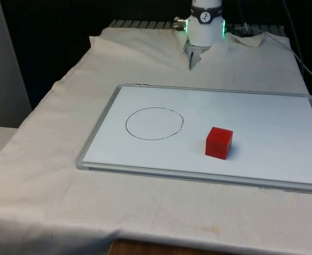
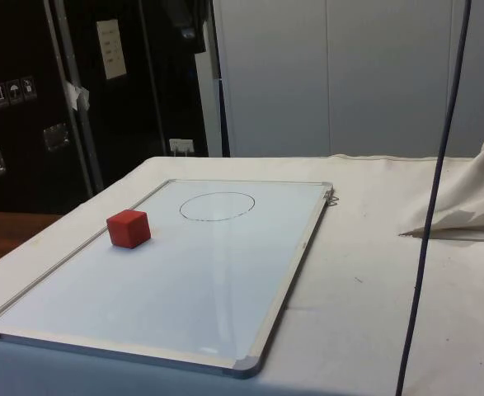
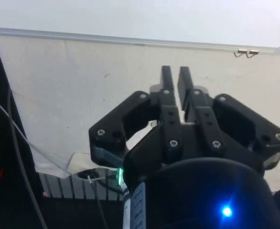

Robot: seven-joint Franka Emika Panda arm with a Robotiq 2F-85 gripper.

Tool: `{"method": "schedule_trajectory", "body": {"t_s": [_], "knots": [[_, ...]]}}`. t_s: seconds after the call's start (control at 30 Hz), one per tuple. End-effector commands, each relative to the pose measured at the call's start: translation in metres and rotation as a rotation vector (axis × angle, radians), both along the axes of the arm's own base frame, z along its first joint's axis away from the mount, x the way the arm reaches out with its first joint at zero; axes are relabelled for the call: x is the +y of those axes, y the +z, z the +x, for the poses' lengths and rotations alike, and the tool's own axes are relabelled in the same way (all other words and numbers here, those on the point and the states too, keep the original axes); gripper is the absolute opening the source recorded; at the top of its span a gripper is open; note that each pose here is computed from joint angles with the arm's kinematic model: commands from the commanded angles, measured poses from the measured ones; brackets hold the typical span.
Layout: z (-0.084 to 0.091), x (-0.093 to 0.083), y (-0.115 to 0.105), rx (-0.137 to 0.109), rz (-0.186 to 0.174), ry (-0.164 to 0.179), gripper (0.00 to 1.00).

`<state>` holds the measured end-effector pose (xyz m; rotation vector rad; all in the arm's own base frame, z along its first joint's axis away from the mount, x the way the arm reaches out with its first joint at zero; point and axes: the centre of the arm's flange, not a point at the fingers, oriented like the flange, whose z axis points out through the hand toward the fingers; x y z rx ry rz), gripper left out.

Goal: Push the cube into the marked area.

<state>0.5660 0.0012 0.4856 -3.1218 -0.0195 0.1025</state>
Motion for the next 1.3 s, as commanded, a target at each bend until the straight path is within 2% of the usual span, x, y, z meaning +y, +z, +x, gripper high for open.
{"method": "schedule_trajectory", "body": {"t_s": [0.0,0.07,0.1,0.13,0.33,0.37,0.4,0.53,0.67,0.87,1.07,1.27], "knots": [[0.001,0.003,0.000,-0.001,-0.001,0.000,0.09],[0.004,0.009,-0.001,-0.002,0.000,-0.001,0.00],[0.001,0.004,0.000,-0.003,0.001,0.003,0.00],[0.004,0.013,-0.002,-0.003,0.001,-0.001,0.00],[0.014,0.031,-0.003,-0.010,0.009,0.000,0.00],[0.010,0.025,-0.002,-0.011,0.001,0.002,0.00],[0.016,0.034,-0.003,-0.010,0.011,0.000,0.00],[0.025,0.046,-0.008,-0.010,0.021,0.003,0.00],[0.029,0.050,-0.010,-0.010,0.022,0.009,0.00],[0.047,0.074,-0.024,-0.013,0.026,0.010,0.00],[0.060,0.089,-0.034,-0.015,0.028,0.013,0.00],[0.085,0.111,-0.057,-0.018,0.032,0.021,0.00]]}}
